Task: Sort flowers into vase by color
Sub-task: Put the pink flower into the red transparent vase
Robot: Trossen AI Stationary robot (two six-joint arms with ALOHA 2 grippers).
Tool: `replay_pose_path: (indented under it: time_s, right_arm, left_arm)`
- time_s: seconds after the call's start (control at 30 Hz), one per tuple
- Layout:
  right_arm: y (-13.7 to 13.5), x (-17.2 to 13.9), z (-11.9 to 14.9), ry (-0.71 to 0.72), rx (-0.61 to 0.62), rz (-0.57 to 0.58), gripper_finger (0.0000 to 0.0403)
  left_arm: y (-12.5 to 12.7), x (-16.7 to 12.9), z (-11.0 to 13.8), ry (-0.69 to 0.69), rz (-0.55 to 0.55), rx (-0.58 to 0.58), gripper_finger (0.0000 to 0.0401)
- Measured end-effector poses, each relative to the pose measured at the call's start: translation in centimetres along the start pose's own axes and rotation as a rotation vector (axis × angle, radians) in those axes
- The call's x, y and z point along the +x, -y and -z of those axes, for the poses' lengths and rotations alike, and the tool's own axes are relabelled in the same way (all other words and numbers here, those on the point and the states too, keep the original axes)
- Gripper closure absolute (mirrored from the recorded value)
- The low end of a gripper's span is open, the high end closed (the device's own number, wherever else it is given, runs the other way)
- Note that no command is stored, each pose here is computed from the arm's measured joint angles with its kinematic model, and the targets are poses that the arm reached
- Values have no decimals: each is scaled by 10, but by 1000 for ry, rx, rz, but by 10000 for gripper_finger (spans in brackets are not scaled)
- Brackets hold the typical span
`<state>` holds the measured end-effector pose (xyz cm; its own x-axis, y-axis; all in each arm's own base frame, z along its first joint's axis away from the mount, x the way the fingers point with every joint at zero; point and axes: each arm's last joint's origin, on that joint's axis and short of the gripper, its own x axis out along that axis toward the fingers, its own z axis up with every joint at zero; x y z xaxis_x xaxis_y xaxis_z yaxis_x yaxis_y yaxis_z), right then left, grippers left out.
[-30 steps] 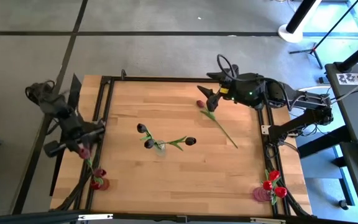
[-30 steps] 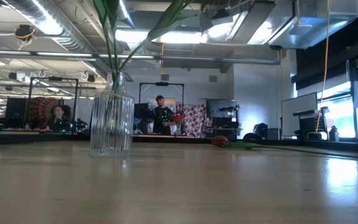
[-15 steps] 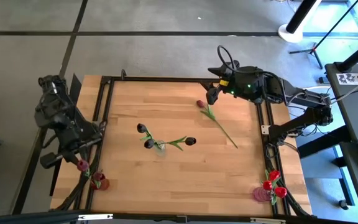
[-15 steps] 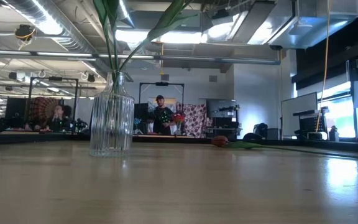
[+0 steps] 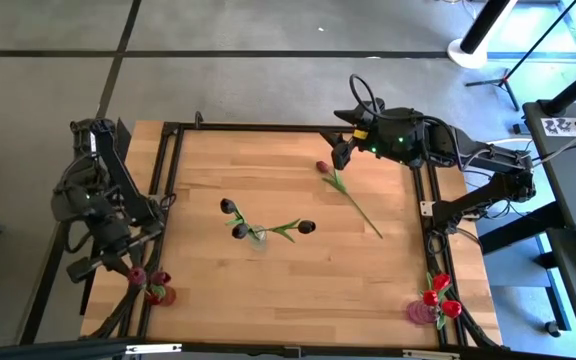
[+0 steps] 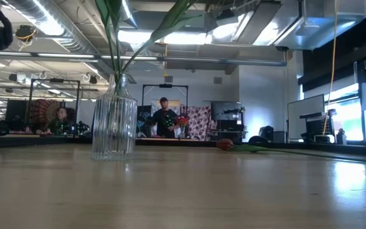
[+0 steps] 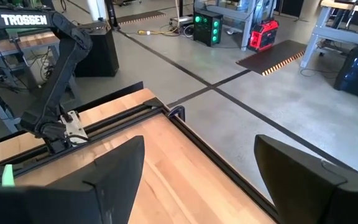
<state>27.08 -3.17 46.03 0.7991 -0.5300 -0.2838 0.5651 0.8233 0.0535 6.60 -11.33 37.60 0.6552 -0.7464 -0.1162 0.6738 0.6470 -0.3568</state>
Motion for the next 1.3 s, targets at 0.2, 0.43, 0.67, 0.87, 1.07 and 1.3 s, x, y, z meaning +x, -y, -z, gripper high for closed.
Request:
replay_pose_path:
  time_s: [0.2, 0.43, 0.67, 0.87, 1.07, 1.3]
  right_arm:
    - [0, 0, 0, 0, 18, 0, 100]
    - [-1, 0, 0, -4, -8, -18, 100]
    - [-2, 0, 1, -15, -53, -55, 100]
    - [-1, 0, 4, -45, -86, -64, 100]
    - [-1, 0, 4, -47, -148, -65, 100]
    - [-1, 0, 4, -44, -213, -65, 100]
  left_arm:
    - [-4, -5, 4, -26, -43, -231, 344]
    - [-6, -15, 8, -95, -22, -589, 294]
    - [-7, -25, 12, -195, 28, -836, 274]
    - [-9, -25, 17, -242, -34, -1026, 273]
    - [-14, -28, 26, -294, -135, -1021, 273]
    - [-17, -30, 32, -328, -203, -953, 273]
